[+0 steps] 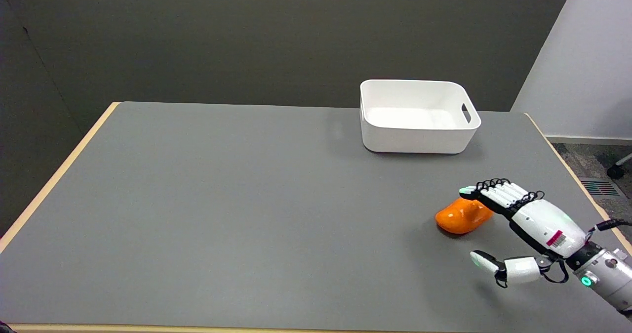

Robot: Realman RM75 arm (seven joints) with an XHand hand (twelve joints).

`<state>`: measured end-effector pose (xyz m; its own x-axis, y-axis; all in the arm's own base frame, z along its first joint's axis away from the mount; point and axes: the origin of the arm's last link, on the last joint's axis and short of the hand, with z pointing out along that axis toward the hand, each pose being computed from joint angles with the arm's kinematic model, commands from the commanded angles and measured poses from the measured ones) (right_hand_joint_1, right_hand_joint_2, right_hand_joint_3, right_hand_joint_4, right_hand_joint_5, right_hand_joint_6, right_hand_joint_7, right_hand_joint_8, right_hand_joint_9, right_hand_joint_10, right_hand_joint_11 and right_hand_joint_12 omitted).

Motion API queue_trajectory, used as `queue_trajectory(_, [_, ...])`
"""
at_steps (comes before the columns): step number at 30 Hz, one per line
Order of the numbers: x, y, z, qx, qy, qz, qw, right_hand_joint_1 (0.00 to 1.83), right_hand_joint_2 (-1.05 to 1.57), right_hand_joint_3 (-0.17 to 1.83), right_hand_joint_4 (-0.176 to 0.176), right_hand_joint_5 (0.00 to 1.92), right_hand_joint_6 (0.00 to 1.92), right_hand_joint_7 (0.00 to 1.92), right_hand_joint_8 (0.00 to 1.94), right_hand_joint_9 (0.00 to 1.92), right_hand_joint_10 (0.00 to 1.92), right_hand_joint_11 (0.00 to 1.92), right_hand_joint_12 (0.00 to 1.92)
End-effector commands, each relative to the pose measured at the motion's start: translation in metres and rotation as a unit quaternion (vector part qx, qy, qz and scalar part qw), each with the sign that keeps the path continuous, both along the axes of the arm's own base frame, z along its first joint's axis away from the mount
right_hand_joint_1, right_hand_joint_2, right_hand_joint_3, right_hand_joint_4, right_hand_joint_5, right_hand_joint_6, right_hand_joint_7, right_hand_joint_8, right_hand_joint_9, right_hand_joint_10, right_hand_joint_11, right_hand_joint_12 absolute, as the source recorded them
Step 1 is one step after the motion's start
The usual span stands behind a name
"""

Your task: Pick up mango.

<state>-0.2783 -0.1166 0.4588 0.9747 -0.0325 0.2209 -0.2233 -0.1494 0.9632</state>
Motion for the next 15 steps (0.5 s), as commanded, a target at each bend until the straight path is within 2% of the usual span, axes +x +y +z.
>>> queue_trajectory(1, [0.035, -0.044, 0.037, 0.019, 0.152, -0.036, 0.988, 0.55, 0.58, 0.84, -0.038, 0.17, 0.41, 0.21, 0.39, 0.12, 0.79, 0.08, 1.30])
queue_trajectory(7, [0.025, -0.066, 0.039, 0.049, 0.163, -0.058, 0.984, 0.53, 0.58, 0.84, -0.039, 0.15, 0.39, 0.19, 0.37, 0.11, 0.77, 0.08, 1.29])
queue_trajectory(15, [-0.004, -0.079, 0.039, 0.080, 0.157, -0.115, 0.978, 0.53, 0.58, 0.84, -0.038, 0.15, 0.39, 0.20, 0.37, 0.11, 0.77, 0.08, 1.30])
